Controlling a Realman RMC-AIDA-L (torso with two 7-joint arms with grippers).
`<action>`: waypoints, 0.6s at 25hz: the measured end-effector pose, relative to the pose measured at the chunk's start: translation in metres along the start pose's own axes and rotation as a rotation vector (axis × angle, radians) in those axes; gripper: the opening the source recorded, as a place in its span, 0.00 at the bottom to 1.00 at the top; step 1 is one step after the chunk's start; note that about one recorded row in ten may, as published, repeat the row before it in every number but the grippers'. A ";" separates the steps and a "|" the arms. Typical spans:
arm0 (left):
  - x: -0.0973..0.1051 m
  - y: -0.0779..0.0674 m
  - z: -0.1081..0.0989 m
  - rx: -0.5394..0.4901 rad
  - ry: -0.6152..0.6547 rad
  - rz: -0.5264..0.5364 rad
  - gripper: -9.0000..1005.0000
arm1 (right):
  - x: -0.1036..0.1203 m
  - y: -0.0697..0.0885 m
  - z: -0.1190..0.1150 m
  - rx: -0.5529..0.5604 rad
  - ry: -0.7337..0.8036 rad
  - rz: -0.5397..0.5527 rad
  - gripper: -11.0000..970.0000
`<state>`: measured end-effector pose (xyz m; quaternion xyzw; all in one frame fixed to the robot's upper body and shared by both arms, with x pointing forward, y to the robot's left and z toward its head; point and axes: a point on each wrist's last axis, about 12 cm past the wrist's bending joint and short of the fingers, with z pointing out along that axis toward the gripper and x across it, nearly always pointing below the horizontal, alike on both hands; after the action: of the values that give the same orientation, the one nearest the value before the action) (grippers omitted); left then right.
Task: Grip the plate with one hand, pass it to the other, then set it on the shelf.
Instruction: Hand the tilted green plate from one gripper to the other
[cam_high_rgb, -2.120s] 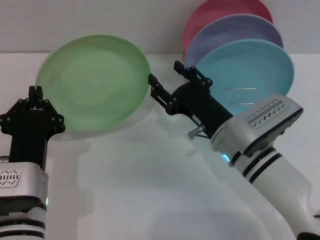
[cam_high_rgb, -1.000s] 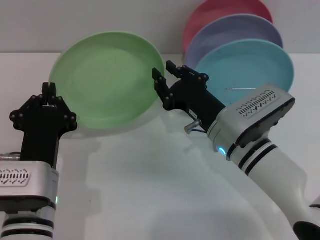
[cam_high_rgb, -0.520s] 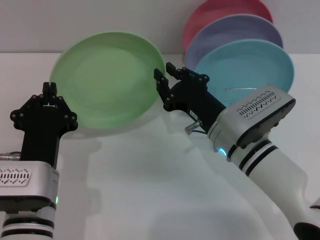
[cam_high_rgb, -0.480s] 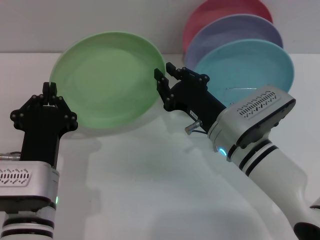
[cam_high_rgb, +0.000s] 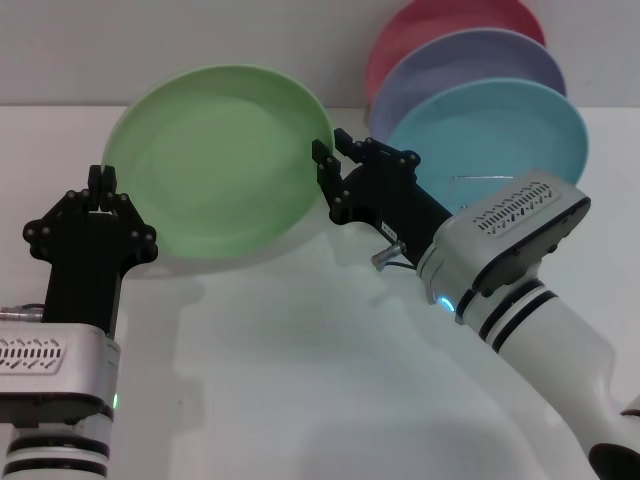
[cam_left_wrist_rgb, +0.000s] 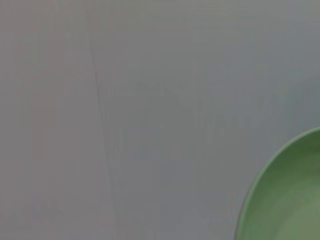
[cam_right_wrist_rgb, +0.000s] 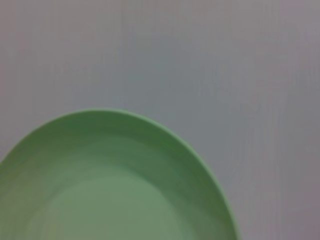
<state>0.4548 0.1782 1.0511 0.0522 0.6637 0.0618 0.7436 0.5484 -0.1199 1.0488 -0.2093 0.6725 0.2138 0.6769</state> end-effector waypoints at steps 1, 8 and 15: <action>0.000 0.000 0.000 0.002 0.000 0.002 0.03 | 0.000 0.000 0.000 -0.001 0.000 0.000 0.23; 0.002 0.000 0.001 0.006 0.007 0.002 0.03 | 0.001 0.001 0.001 -0.004 0.015 -0.001 0.22; 0.001 -0.001 0.000 0.011 0.005 -0.001 0.03 | 0.001 0.001 0.001 -0.004 0.015 -0.001 0.18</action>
<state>0.4553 0.1776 1.0496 0.0558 0.6659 0.0579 0.7417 0.5488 -0.1187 1.0477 -0.2128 0.6771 0.2131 0.6715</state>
